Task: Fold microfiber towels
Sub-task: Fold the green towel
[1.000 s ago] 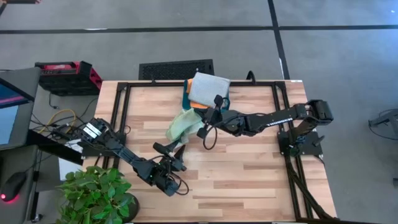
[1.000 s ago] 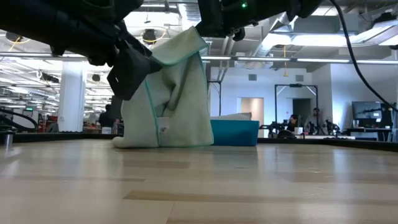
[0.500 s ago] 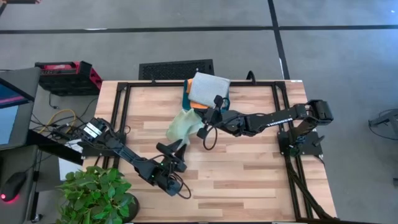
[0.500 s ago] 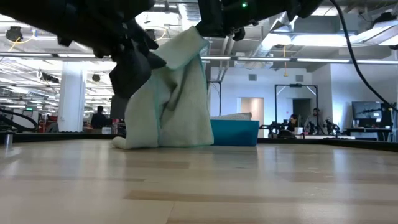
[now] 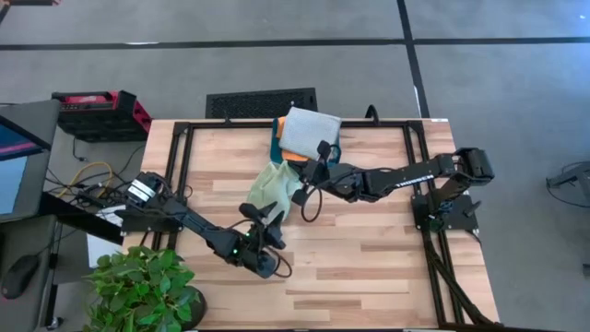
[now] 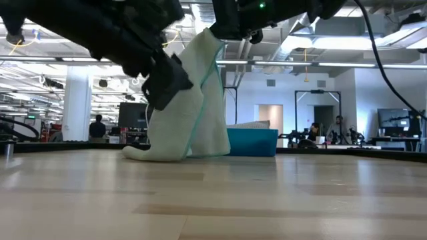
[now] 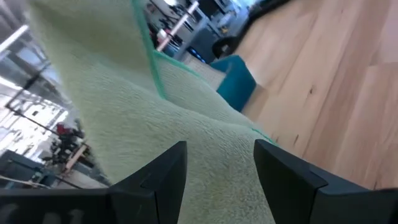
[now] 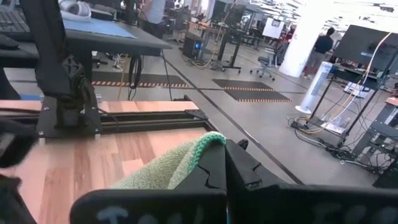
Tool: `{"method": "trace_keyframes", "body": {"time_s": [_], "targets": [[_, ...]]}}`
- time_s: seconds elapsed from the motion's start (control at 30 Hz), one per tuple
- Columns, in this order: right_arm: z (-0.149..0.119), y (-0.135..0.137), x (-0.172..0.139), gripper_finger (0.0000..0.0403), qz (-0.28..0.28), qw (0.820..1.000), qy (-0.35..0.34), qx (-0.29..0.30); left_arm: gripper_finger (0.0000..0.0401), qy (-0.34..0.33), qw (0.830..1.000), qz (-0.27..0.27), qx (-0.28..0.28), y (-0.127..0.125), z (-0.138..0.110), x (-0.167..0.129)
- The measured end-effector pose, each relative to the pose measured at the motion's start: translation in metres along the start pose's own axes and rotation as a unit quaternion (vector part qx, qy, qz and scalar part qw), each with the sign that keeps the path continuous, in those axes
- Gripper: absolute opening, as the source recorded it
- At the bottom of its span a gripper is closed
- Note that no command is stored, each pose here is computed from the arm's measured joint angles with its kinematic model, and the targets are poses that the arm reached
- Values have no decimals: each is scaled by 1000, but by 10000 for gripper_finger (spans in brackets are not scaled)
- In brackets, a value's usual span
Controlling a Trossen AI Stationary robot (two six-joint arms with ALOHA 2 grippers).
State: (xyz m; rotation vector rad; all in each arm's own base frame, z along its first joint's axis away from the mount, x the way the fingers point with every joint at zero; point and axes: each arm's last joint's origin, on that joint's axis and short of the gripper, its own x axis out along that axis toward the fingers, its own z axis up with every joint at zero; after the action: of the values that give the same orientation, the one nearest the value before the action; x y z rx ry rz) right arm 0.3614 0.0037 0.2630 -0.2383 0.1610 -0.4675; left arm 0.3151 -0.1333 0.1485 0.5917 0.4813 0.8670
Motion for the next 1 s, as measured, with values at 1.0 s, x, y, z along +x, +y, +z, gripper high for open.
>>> {"method": "trace_keyframes", "body": {"time_s": [1.0], "targets": [[97, -37, 5, 6, -24, 998, -23, -49, 181, 44, 998, -41, -17, 4, -6, 21]]}}
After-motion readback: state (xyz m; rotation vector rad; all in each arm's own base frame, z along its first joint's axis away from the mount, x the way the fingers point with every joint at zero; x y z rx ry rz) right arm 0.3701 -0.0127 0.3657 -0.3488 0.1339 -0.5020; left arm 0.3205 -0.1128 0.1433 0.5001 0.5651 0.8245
